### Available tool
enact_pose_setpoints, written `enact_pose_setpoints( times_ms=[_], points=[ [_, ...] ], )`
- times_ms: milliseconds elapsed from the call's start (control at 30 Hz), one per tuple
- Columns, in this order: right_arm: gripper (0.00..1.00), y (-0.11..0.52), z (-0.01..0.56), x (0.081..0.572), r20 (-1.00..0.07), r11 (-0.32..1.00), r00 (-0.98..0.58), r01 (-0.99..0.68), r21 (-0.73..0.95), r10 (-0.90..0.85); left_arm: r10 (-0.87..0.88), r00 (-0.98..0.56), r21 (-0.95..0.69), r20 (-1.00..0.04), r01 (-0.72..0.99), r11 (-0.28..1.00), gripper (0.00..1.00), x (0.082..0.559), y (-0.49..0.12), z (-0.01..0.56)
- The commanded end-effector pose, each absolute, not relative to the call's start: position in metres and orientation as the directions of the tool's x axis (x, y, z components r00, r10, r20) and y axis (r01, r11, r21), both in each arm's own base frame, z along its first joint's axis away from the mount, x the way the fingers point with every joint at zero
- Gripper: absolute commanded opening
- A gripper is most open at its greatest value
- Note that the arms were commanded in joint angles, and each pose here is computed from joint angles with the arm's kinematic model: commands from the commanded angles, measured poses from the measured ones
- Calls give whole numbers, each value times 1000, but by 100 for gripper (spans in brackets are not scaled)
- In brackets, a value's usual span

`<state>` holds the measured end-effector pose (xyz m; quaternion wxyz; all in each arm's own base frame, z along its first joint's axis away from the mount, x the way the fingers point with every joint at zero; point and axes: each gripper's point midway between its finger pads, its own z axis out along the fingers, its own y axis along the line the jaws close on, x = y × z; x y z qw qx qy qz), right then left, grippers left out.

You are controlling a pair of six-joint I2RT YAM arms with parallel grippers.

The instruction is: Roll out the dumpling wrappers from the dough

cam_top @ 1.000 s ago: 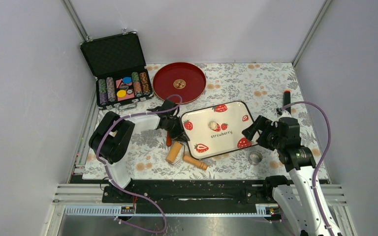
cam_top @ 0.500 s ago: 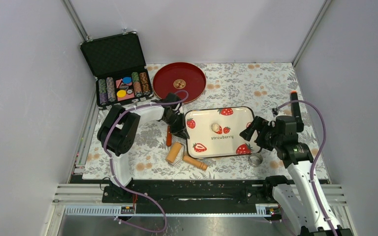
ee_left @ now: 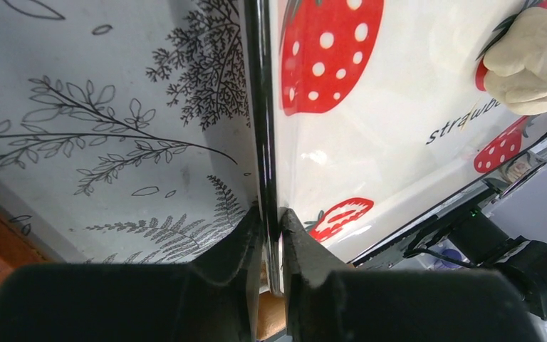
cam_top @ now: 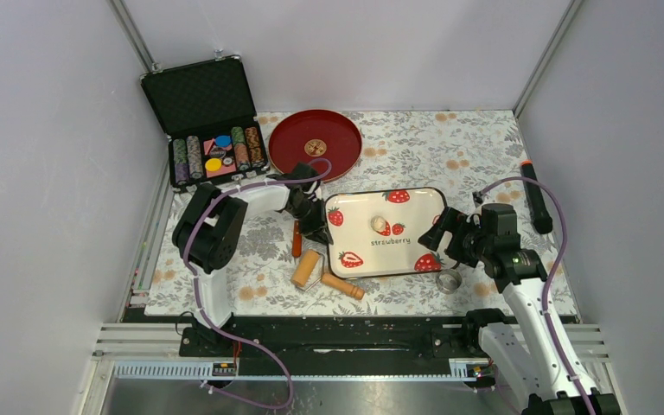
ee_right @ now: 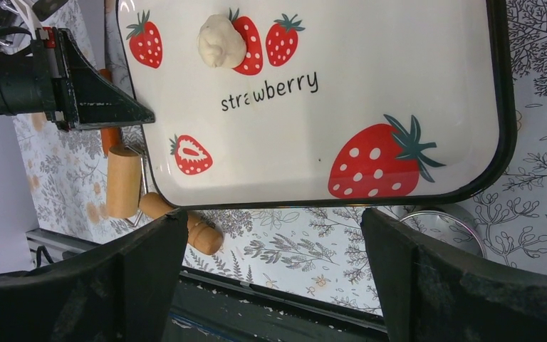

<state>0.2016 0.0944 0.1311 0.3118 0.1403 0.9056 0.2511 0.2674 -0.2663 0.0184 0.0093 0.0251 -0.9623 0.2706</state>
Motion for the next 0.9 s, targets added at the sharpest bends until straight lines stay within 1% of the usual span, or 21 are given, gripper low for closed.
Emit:
enact_pose_setpoints(
  times_ms=[0, 33, 133, 200, 267, 467, 633, 733, 867],
  points=[
    [99, 98, 128, 198, -490, 836, -783, 67, 545, 382, -26, -1000, -439, 4, -25, 898, 22, 261, -260, 15],
    [99, 99, 128, 198, -490, 835, -784, 65, 546, 381, -34, -999, -450, -13, -24, 893, 30, 265, -262, 23],
    [99, 99, 127, 197, -487, 835, -787, 63, 547, 379, -51, -996, -478, -68, -13, 878, 47, 274, -267, 50],
    [99, 99, 126, 196, -483, 834, -789, 67, 547, 380, -61, -992, -492, -111, 1, 870, 55, 281, -269, 71],
    [99, 100, 126, 196, -480, 833, -791, 65, 550, 379, -69, -985, -504, -161, 22, 863, 59, 287, -270, 91],
    [99, 101, 126, 196, -471, 830, -797, 67, 554, 378, -88, -941, -528, -327, 104, 843, 67, 292, -263, 149],
    [99, 102, 125, 196, -465, 828, -799, 70, 557, 381, -81, -897, -521, -435, 178, 835, 69, 280, -248, 172],
    [99, 102, 125, 195, -462, 826, -801, 70, 559, 380, -51, -879, -514, -474, 230, 826, 70, 263, -237, 175],
    [99, 104, 122, 193, -451, 821, -808, 72, 566, 381, 27, -871, -473, -491, 292, 831, 70, 233, -223, 161]
  ],
)
